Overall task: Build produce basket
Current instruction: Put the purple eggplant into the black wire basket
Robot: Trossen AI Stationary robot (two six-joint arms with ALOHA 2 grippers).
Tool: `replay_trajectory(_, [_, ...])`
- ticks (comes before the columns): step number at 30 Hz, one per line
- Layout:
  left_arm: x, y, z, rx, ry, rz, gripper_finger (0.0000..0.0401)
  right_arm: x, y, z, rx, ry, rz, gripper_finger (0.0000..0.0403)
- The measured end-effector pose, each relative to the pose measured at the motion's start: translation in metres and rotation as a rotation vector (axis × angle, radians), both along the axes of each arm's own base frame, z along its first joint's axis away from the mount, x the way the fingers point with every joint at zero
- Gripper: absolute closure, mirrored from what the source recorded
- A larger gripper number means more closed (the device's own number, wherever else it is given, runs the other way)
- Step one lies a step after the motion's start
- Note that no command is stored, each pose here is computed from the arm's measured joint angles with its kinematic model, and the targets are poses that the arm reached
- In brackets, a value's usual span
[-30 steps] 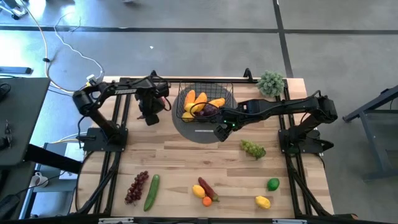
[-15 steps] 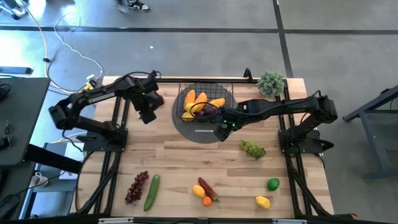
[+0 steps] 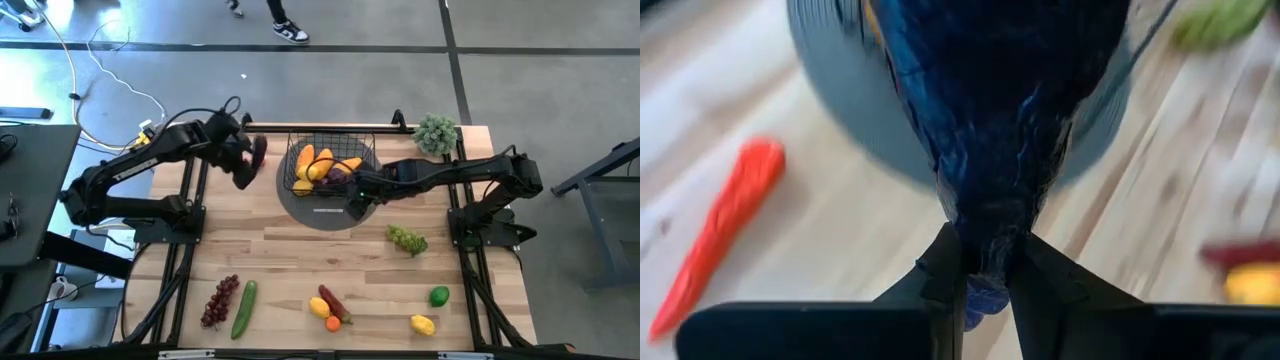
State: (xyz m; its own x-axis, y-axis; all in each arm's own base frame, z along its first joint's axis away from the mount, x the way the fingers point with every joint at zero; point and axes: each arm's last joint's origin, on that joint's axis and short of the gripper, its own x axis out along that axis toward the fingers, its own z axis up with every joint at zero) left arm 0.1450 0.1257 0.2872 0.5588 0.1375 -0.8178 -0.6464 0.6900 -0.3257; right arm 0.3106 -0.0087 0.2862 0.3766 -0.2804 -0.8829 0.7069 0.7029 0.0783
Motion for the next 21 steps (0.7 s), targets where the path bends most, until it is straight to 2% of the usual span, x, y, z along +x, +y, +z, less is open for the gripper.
replay_trajectory(8, [0.017, 0.01, 0.018, 0.072, -0.258, 0.079, 0.0357, -0.001, -0.019, 0.001, -0.098, 0.017, -0.047, 0.0084])
replay_trajectory(14, [0.032, 0.009, 0.032, 0.127, -0.417, 0.093, 0.0357, -0.002, -0.042, 0.002, -0.125, 0.015, -0.094, 0.0084])
replay_trajectory(17, [0.041, 0.008, 0.034, 0.135, -0.458, 0.101, 0.0357, -0.005, -0.056, 0.002, -0.132, 0.023, -0.122, 0.0084])
replay_trajectory(21, [0.052, 0.005, 0.03, 0.156, -0.437, 0.135, 0.0357, -0.009, -0.073, 0.002, -0.149, 0.043, -0.128, 0.0084])
